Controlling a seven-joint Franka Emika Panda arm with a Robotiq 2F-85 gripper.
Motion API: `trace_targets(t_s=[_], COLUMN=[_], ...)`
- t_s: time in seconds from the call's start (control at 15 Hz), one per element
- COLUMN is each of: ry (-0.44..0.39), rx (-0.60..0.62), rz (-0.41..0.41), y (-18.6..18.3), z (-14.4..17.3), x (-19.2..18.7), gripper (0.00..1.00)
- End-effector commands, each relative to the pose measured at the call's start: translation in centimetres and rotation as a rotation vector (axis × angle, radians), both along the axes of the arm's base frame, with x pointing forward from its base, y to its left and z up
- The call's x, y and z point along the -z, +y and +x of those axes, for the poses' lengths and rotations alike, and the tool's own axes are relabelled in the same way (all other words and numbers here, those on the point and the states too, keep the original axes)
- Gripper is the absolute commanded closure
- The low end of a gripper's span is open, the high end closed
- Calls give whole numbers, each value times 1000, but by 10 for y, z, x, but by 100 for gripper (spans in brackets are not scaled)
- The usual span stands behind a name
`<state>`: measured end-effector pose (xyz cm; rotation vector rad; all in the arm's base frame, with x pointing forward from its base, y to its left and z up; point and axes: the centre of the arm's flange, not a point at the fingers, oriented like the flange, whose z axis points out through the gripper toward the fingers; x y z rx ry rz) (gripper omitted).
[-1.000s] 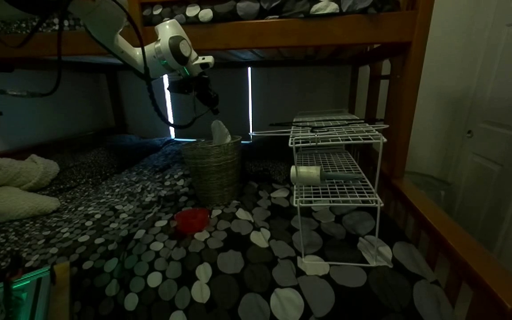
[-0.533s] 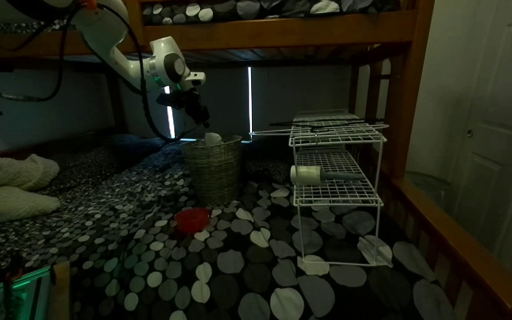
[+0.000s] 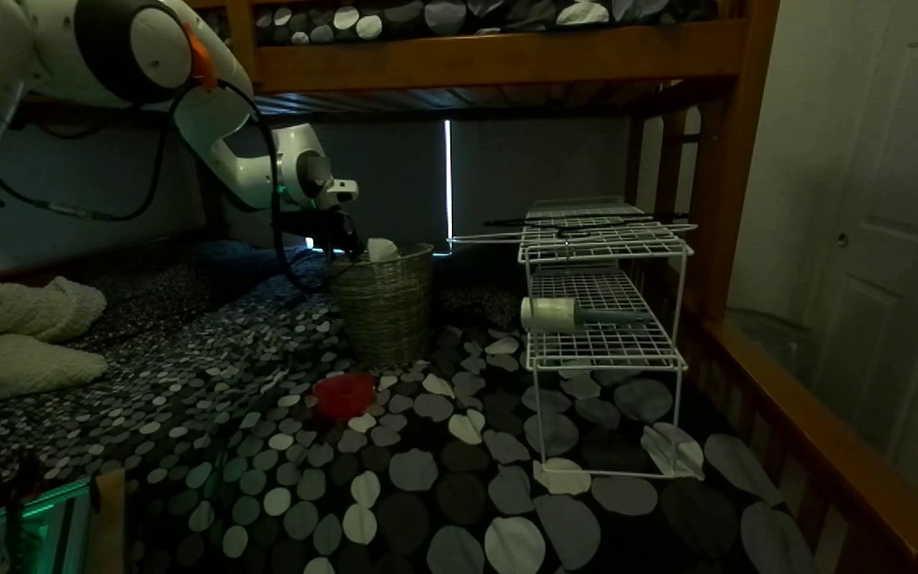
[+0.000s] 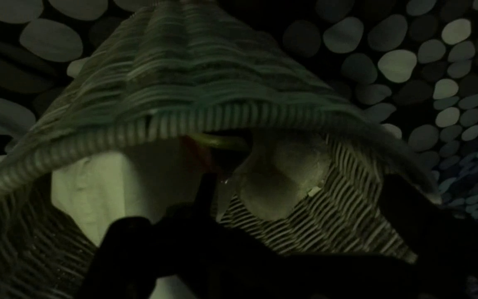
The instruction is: Pick up the sun glasses from the basket and put them in the red bowl
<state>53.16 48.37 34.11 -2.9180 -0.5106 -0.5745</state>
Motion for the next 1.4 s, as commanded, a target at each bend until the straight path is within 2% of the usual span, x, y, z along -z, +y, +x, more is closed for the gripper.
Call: trace_targets(t_s=[0.0, 0.27, 0.33, 0.4, 0.73, 1.0, 1.07, 1.33], ry=[-17, -40, -41, -25, -8, -20, -26, -36], rx=[4, 22, 22, 15, 4, 5, 3, 10], rz=[-35, -101, -93, -67, -107, -122, -114, -73], y=[15, 12, 11, 14, 19, 18, 18, 14], z=[20, 39, 42, 43, 45, 48, 49, 53], x=[30, 47, 50, 61, 75, 64, 58, 38], gripper=[0, 0, 25, 26, 66, 96, 100, 100])
